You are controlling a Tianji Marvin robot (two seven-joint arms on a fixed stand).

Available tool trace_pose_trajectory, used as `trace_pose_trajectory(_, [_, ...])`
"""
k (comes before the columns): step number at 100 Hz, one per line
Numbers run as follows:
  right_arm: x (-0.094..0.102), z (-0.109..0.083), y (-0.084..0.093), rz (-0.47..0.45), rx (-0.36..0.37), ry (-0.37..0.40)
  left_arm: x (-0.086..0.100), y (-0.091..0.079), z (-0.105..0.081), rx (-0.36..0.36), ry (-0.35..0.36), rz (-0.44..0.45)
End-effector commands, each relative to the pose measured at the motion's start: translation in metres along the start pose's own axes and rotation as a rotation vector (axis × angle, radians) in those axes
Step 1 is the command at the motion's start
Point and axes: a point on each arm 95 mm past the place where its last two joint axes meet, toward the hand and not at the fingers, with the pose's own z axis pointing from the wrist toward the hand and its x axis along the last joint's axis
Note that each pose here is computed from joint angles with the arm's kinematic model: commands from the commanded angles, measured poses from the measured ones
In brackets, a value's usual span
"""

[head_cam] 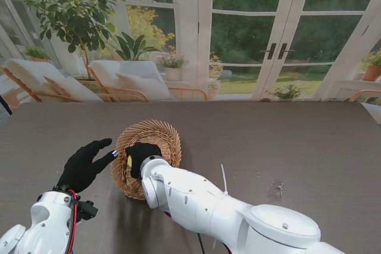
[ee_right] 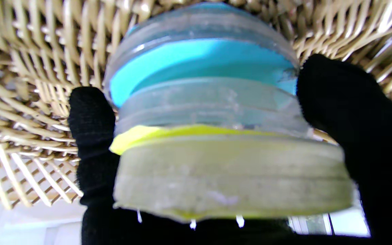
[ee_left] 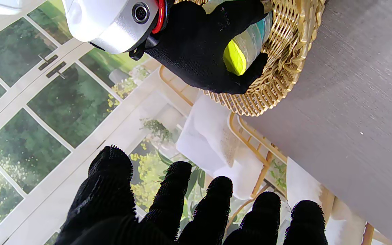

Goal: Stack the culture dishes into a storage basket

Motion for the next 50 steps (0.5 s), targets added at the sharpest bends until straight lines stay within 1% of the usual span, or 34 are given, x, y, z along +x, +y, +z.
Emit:
trace_pose_trajectory(1, [0.0009, -0.0015, -0.0033, -0.008, 0.019, 0.002, 0.0016, 0.0011, -0.0017, -0.018, -0.004, -0.004])
trace_pose_trajectory(50, [0.0014, -0.0030, -0.0029, -0.021, 0.025, 0.001, 0.0025, 0.0014, -0.0031, -0.026, -0.009, -0.004])
